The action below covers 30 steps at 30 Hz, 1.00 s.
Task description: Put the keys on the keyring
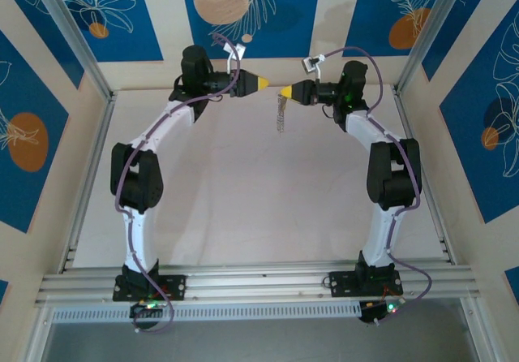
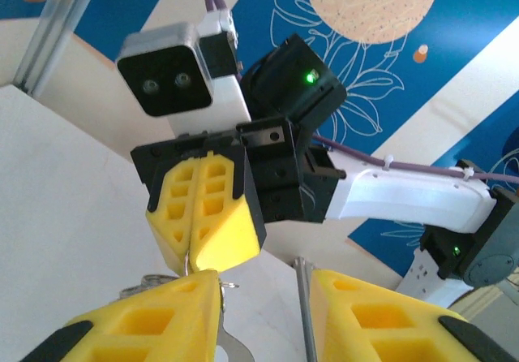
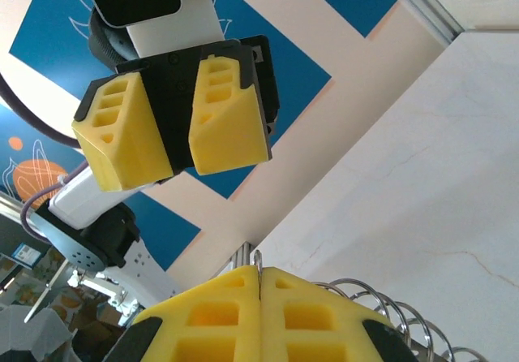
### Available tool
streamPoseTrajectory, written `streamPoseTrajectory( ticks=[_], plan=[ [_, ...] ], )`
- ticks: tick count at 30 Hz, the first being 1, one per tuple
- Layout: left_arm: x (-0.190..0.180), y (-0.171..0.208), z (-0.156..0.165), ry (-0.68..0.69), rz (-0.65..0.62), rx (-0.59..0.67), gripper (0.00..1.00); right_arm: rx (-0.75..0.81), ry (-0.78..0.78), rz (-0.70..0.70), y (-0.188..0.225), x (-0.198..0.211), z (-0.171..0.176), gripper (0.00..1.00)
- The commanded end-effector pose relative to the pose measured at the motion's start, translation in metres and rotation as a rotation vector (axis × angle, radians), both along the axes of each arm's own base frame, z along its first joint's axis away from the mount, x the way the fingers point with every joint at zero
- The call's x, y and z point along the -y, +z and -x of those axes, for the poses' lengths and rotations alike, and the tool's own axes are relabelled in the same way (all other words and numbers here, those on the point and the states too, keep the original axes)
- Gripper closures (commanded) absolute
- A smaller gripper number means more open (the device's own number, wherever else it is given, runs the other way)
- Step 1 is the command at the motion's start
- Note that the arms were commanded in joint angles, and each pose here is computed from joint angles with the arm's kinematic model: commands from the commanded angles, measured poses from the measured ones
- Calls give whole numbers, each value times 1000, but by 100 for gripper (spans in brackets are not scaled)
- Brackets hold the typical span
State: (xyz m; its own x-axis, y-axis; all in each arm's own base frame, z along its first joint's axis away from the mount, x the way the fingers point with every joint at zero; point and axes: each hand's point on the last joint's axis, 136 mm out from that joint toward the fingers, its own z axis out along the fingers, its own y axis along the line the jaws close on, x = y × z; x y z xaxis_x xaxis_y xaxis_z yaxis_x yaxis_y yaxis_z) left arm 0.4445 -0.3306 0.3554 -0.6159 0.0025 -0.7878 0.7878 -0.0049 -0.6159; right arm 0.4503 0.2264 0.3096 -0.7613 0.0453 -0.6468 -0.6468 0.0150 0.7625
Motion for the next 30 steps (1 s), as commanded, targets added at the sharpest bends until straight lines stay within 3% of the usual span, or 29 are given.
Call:
streamPoseTrajectory(
  ticks=[1,18,30],
  plan=[
    [-2,-6,4,-47,-27,23,67,47,56,8,10,-5,8,100],
    [17,-27,12,-71,-105,12,68,72,83,9,19,-20,15,100],
    [25,-28,17,-97,-106,15,82,75,70,8,20,-20,15,100]
  ],
)
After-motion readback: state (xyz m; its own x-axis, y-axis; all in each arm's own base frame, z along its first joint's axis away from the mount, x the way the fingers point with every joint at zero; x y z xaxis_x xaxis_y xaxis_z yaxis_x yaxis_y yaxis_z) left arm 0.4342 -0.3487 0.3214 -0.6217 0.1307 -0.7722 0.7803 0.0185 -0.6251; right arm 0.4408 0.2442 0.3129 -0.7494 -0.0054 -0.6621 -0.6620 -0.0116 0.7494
